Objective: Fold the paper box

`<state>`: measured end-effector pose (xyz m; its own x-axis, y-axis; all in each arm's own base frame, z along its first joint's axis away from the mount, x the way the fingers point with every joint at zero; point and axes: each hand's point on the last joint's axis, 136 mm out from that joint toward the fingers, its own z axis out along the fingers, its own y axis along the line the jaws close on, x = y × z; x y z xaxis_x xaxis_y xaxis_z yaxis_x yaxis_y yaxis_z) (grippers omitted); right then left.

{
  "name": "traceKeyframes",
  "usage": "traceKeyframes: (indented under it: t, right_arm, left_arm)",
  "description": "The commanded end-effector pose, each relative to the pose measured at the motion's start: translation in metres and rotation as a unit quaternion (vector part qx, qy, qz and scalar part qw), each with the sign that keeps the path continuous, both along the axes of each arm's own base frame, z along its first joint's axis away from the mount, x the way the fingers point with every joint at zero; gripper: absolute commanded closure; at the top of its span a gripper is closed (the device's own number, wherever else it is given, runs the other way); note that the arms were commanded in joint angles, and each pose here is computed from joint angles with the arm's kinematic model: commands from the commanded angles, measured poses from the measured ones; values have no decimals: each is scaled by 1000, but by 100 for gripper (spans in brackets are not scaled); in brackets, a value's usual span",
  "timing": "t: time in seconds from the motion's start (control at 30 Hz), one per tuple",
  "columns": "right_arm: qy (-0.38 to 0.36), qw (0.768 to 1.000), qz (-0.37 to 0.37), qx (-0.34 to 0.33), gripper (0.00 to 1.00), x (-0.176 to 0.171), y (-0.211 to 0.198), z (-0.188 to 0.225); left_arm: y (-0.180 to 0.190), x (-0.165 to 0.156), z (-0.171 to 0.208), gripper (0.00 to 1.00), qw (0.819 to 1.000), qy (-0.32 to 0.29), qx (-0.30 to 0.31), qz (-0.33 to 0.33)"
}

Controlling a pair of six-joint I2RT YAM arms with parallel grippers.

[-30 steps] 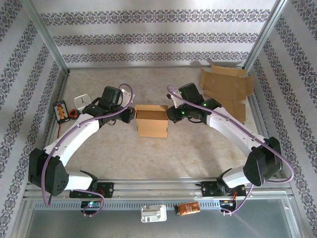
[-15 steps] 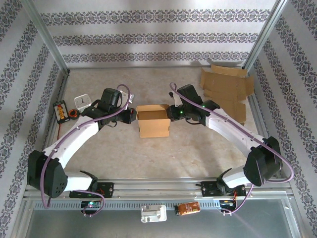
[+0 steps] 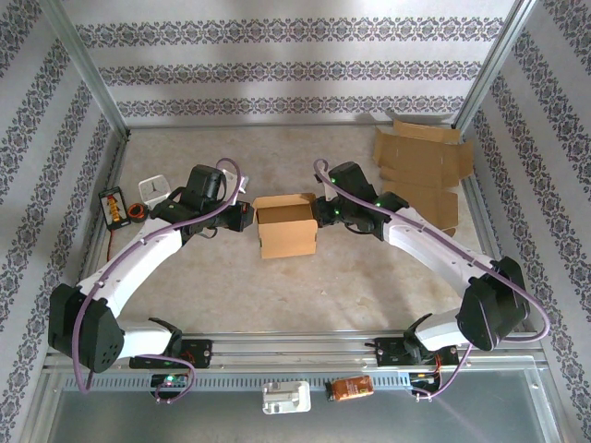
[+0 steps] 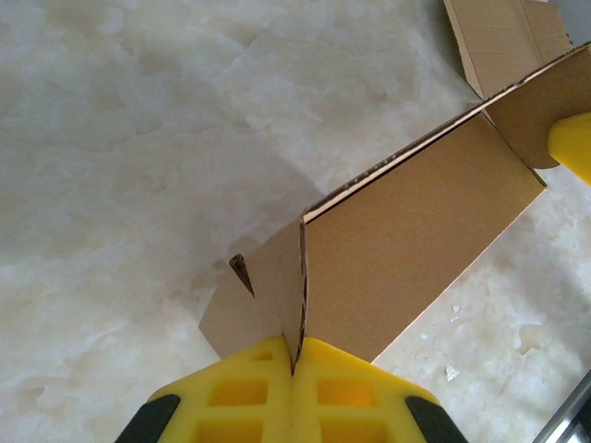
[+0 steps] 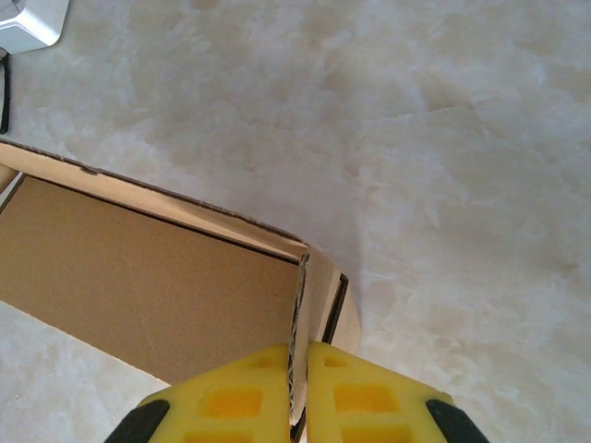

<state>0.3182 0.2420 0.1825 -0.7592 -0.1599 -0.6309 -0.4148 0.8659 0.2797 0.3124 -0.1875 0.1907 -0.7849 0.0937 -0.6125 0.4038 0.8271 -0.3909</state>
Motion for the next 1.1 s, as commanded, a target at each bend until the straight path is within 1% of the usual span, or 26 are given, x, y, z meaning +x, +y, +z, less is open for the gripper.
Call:
traceKeyframes:
  t: [0.0,0.27,0.43,0.63,0.77,0.87,1.07]
  right_arm:
    - [38,999,15,-35,90,-18,-6,-28]
    - [31,998,27,-56,89,-26,-12,-33]
    - [34,997,30,-54,90,-31,-13,-36]
    - [39,998,-3,-41,89,-33,-14,-45]
    - [31,999,-6,-32,89,-34,-6,-47]
    - [24,999,-1,-39,89,-35,-2,-48]
    - [25,999,3,-45,90,-38,1,-52]
  left_arm:
    - [-11,-3,18,100,999,-24,-24,-21]
    - [-11,-2,21,100,999,-26,-24,-23]
    - [-13,-1,21,100,999,-25,-25,-24]
    - [-18,-1,27,100,999,-22,-47,-16]
    - [-28,-1,36,100,996,-14,-90,-14]
    - [-33,-1,39,100,993,-7,-113,-13]
    - [-34,-2,35,100,993,11,-118,-5]
